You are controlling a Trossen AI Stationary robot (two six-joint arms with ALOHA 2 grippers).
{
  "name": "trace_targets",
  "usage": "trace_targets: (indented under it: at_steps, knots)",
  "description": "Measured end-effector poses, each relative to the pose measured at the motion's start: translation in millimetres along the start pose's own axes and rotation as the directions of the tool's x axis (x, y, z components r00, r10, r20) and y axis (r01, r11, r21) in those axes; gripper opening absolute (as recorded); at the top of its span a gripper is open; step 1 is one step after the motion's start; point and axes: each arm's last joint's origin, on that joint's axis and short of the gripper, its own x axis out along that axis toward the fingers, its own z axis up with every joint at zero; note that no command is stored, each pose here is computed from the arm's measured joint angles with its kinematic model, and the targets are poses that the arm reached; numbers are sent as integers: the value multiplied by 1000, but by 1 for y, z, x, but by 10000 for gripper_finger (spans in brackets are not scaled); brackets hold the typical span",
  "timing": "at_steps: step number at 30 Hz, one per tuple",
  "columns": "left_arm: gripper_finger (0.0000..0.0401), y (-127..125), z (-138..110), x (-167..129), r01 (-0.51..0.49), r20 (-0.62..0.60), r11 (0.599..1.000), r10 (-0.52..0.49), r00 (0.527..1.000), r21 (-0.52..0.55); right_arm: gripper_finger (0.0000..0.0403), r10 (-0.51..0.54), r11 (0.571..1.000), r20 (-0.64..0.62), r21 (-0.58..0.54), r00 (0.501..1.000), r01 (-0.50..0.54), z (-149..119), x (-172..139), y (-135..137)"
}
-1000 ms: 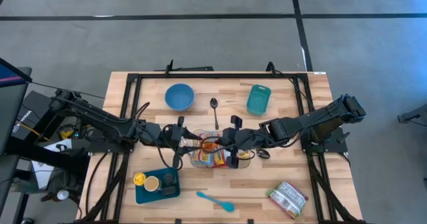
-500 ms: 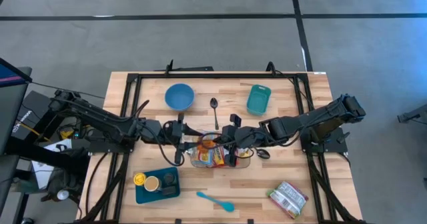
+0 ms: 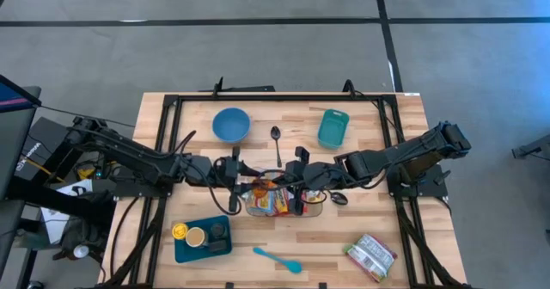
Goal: Pick & Place Food Item
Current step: Put the orange spice bag into the dark blue bin
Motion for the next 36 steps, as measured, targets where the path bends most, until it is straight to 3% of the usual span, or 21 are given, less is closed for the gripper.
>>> trace_targets:
  at_steps: [21, 36]
  knots:
    - [98, 0, 3, 0, 3, 32, 1000, -2, 999, -11, 0, -4, 1000, -17, -7, 1000, 4, -2, 0, 0]
    - [17, 0, 3, 0, 3, 31, 1000, -2, 1000, -12, 0, -12, 1000, -20, -5, 1000, 11, -1, 1, -3]
